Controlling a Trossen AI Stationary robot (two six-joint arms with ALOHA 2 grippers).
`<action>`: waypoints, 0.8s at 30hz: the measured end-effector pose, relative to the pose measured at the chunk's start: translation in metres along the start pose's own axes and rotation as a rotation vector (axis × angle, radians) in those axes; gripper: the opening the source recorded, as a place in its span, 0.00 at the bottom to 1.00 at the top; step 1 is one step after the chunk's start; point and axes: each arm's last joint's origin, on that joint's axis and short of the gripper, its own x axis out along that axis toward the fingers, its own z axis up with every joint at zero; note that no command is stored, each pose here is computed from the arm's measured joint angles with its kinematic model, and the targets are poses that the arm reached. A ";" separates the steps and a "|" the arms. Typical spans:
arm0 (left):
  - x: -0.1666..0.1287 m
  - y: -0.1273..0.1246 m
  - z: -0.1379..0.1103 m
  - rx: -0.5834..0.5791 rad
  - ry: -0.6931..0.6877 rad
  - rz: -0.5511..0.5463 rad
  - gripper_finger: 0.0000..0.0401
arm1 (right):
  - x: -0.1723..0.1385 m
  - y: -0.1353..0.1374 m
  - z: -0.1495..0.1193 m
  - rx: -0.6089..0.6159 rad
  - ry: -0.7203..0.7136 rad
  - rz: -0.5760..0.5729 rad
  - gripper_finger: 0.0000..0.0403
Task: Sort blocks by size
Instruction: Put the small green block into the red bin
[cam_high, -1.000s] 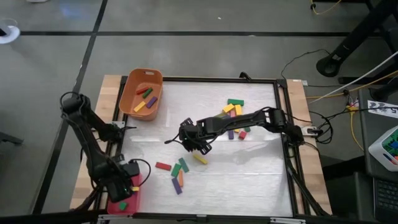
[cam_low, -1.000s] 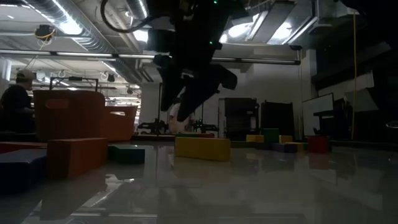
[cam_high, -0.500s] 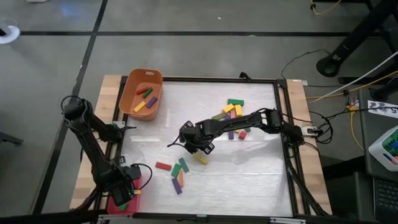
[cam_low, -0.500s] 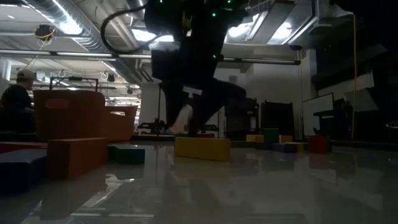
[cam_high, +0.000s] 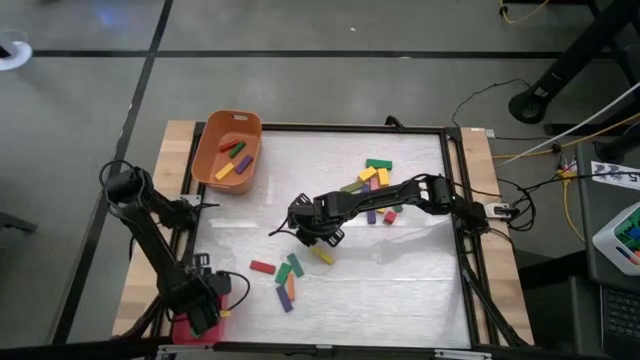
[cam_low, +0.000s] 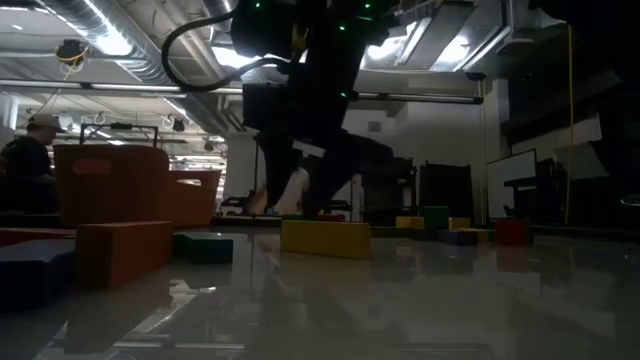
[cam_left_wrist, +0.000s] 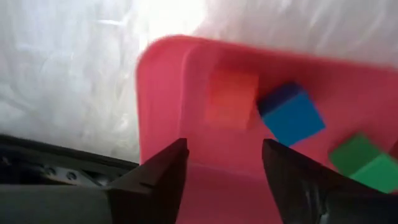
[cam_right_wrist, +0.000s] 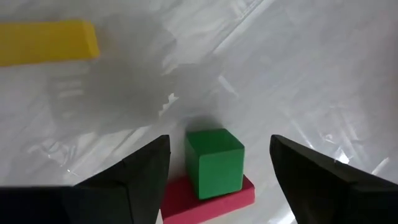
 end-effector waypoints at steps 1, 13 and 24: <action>0.000 0.000 0.000 0.028 0.009 -0.003 0.49 | 0.000 0.000 0.000 -0.002 0.006 -0.005 0.68; -0.015 0.007 -0.005 0.021 -0.010 -0.057 0.48 | 0.005 -0.015 -0.021 0.001 0.001 0.041 0.68; -0.015 0.008 -0.004 0.011 -0.032 -0.052 0.48 | 0.014 -0.016 -0.026 0.016 -0.025 0.106 0.55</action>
